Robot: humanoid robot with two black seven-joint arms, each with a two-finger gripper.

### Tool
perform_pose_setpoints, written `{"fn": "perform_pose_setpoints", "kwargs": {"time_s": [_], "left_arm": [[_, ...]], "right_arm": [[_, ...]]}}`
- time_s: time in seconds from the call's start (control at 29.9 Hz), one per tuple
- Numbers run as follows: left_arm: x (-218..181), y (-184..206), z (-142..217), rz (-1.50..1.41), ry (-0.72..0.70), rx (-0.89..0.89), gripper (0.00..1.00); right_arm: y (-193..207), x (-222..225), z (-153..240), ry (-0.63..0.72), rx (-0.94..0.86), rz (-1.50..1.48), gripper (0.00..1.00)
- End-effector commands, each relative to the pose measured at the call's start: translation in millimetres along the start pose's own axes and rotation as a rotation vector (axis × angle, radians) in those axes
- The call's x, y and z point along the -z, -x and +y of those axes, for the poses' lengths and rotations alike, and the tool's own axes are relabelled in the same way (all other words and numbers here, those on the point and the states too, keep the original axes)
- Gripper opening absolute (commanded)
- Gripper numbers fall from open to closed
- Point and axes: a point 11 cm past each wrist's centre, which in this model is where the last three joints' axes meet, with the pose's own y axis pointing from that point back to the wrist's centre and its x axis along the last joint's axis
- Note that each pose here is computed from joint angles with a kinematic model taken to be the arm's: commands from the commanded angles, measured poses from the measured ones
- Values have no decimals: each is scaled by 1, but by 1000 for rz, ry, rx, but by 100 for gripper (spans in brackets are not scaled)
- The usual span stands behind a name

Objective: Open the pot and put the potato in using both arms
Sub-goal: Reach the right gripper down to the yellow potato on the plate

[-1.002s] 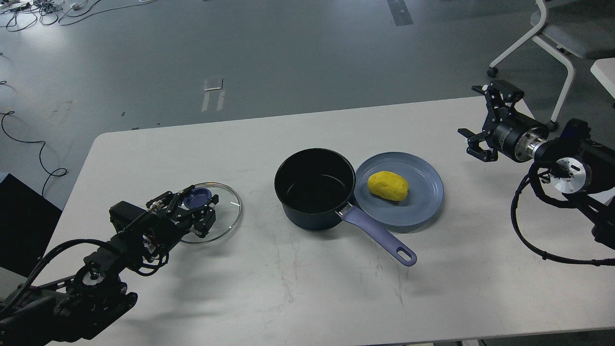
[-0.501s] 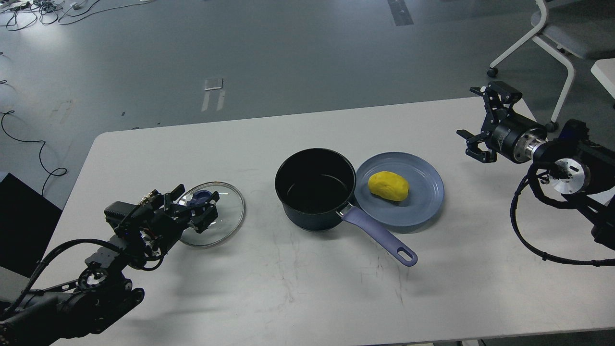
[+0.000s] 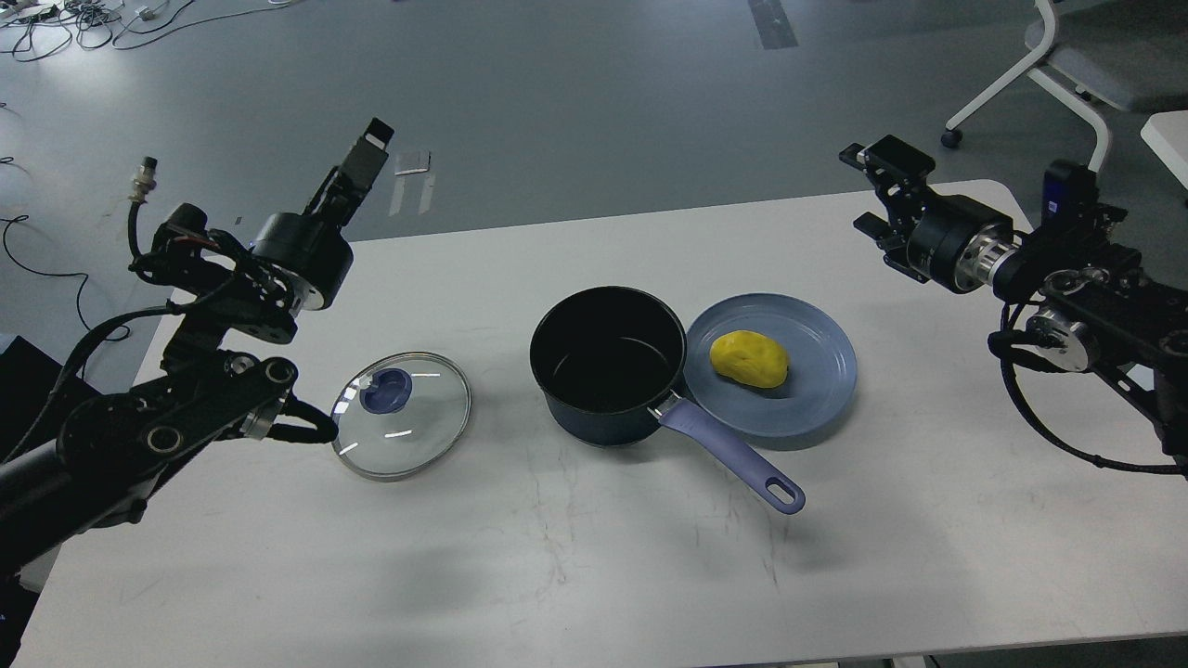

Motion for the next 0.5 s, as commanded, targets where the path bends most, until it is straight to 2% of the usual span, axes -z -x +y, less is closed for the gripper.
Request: {"fn": "perform_pose_setpoints", "kwargs": {"time_s": [0.0, 0.13, 0.27, 0.47], "left_arm": [[-12, 7, -14, 214, -90, 21, 98], [-29, 30, -26, 355, -166, 110, 98], [-42, 45, -31, 407, -155, 163, 98], [-31, 63, -25, 413, -167, 183, 98]], "right_arm": [[29, -4, 5, -32, 118, 326, 100], [61, -34, 16, -42, 223, 688, 100], [65, -49, 22, -35, 250, 771, 100], [58, -74, 22, -9, 242, 980, 96]]}}
